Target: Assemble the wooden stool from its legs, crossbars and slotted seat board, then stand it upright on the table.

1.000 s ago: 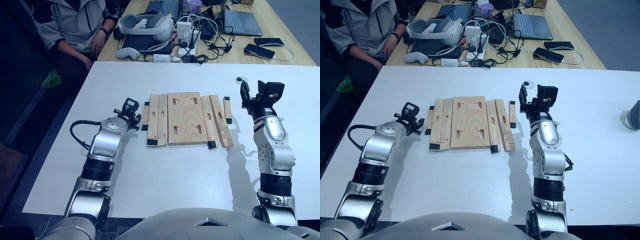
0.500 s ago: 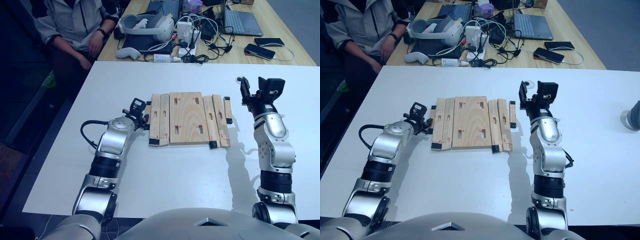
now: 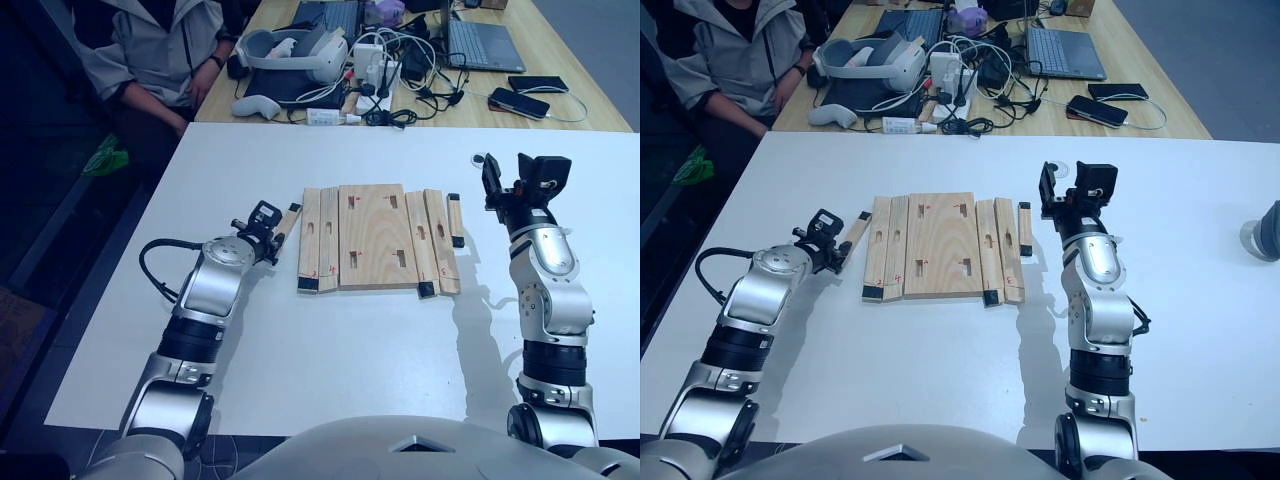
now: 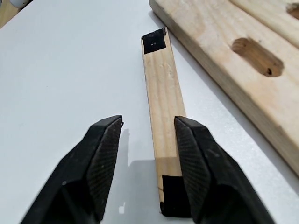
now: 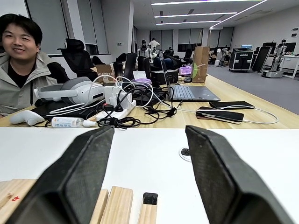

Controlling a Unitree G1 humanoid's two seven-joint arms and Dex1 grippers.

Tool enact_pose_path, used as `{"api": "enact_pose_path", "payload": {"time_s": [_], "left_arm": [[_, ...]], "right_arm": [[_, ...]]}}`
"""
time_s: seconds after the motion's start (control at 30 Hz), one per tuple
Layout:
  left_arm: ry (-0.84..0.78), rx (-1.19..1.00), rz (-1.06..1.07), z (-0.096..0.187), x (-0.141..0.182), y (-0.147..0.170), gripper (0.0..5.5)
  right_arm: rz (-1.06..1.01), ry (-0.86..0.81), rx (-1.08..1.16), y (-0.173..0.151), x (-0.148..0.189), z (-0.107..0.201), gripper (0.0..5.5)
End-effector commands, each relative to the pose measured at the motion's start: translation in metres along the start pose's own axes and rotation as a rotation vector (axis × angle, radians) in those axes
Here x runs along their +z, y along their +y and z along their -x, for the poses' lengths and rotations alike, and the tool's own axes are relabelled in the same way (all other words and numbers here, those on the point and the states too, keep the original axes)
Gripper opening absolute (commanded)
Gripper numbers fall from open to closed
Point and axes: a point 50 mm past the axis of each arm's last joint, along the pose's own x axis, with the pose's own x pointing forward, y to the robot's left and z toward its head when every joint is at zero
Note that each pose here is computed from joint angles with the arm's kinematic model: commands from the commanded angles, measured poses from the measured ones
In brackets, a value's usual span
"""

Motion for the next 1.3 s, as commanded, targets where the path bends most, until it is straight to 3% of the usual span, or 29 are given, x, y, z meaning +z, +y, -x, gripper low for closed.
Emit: {"api": "enact_pose_path", "payload": {"time_s": [0.03, 0.3, 0.37, 1.1, 1.3], "left_arm": [[0.025, -0.012, 0.035, 0.000, -0.005, 0.001, 2.09], [-0.093, -0.014, 0.383, 0.002, 0.015, 0.014, 2.31], [-0.066, 0.015, 0.380, 0.002, 0.012, 0.018, 2.57], [0.108, -0.173, 0.342, 0.008, -0.013, -0.006, 2.57], [0.119, -0.174, 0.335, 0.009, -0.018, -0.007, 1.71]], "right_arm": [[-0.007, 0.004, -0.003, 0.001, 0.000, -0.001, 2.83], [-0.001, 0.003, -0.015, 0.000, -0.001, -0.001, 2.83], [-0.001, 0.003, -0.017, 0.000, -0.002, -0.001, 2.83], [-0.006, 0.006, -0.019, 0.001, -0.003, 0.000, 2.83], [-0.014, 0.003, -0.048, -0.001, -0.002, 0.000, 2.83]]}}
